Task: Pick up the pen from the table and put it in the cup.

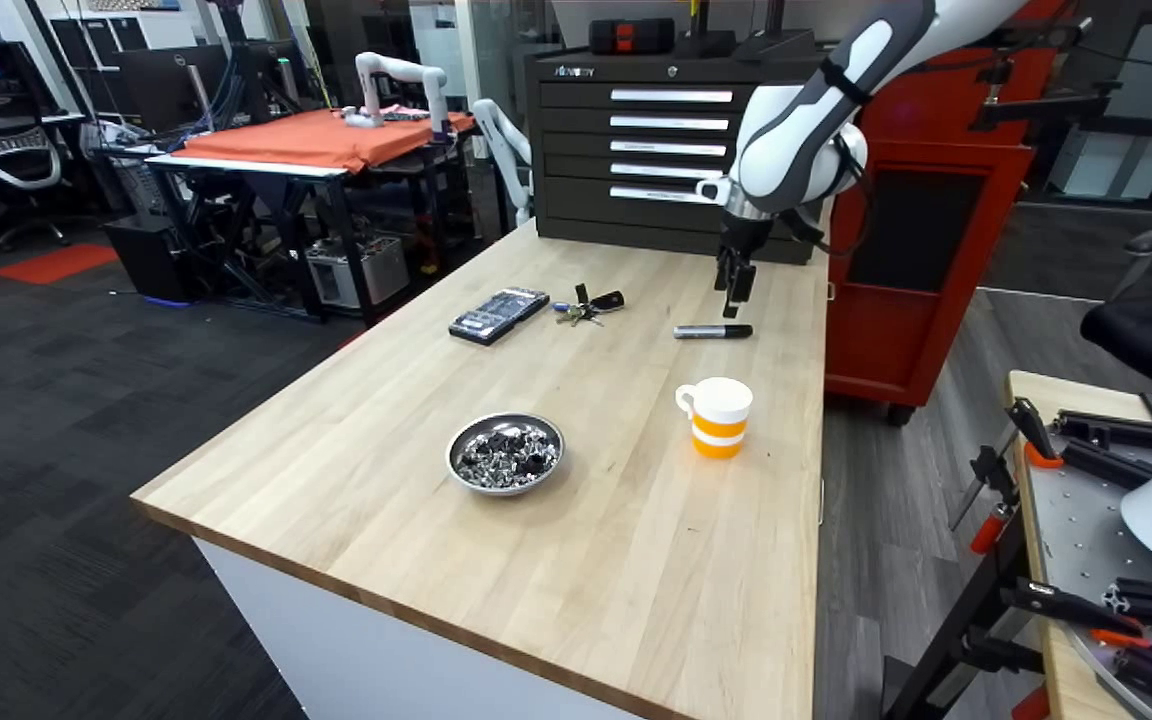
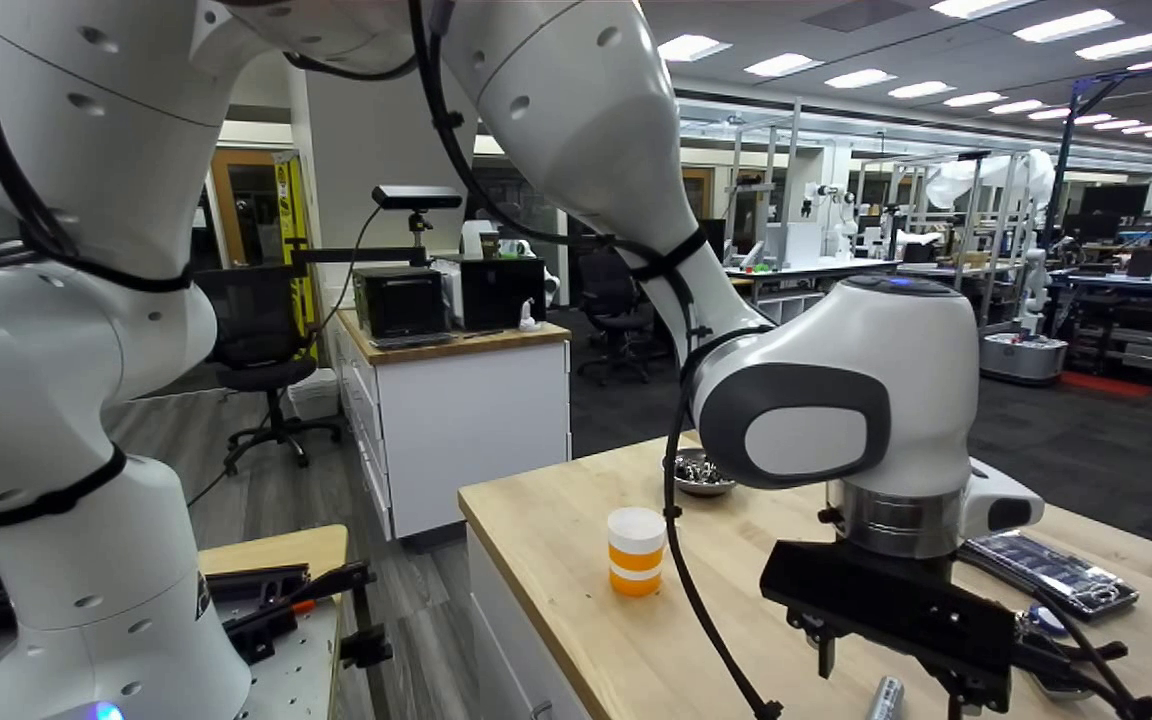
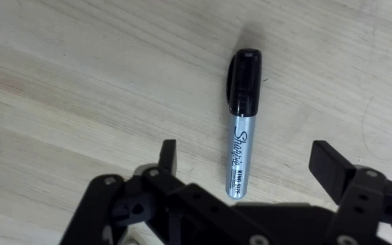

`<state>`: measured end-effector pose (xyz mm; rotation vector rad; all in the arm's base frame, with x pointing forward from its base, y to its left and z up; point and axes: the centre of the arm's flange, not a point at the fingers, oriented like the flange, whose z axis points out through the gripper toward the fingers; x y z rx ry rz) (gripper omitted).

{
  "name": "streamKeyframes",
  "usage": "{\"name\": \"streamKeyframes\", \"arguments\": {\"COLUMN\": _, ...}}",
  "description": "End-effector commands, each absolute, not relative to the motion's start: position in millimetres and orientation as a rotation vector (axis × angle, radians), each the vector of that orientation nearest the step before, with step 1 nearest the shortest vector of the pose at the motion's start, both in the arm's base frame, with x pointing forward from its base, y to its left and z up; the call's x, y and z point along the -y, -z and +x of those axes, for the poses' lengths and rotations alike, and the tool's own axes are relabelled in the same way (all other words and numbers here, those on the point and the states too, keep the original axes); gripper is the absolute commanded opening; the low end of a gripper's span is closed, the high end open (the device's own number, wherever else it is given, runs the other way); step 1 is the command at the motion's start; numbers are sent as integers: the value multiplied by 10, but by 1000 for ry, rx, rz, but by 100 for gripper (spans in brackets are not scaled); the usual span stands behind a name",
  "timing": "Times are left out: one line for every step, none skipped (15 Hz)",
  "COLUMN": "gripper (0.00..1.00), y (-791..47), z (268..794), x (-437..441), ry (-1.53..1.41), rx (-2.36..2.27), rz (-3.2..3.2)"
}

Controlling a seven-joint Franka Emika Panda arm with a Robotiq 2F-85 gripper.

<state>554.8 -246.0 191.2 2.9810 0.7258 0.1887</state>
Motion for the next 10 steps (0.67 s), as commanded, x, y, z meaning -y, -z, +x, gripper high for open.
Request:
{"name": "streamKeyframes", "arguments": {"gripper": 100, "y": -1835, "z": 5573, "x": 2514, "ry": -202, "rx": -771, "rz": 3005}}
{"name": "streamKeyframes", "arguments": {"gripper": 100, "y": -1803, "z": 5566, "x": 2506, "ry": -197, "rx": -781, "rz": 3008}}
{"name": "streamKeyframes", "arguments": {"gripper": 100, "y": -1775, "z": 5560, "x": 2500, "ry": -191, "rx": -794, "rz": 3009}}
{"name": "streamKeyframes", "arguments": {"gripper": 100, "y": -1748, "z": 5552, "x": 2492, "ry": -186, "rx": -804, "rz": 3012}}
{"name": "streamKeyframes", "arguments": {"gripper": 100, "y": -1725, "z": 5546, "x": 2487, "ry": -182, "rx": -812, "rz": 3013}}
{"name": "streamKeyframes", "arguments": {"gripper": 100, "y": -1693, "z": 5532, "x": 2485, "ry": -173, "rx": -824, "rz": 3013}}
{"name": "streamKeyframes", "arguments": {"gripper": 100, "y": -1665, "z": 5524, "x": 2485, "ry": -166, "rx": -833, "rz": 3014}}
{"name": "streamKeyframes", "arguments": {"gripper": 100, "y": -1629, "z": 5509, "x": 2488, "ry": -153, "rx": -842, "rz": 3013}}
{"name": "streamKeyframes", "arguments": {"gripper": 100, "y": -1605, "z": 5499, "x": 2492, "ry": -145, "rx": -849, "rz": 3013}}
{"name": "streamKeyframes", "arguments": {"gripper": 100, "y": -1583, "z": 5488, "x": 2498, "ry": -139, "rx": -853, "rz": 3015}}
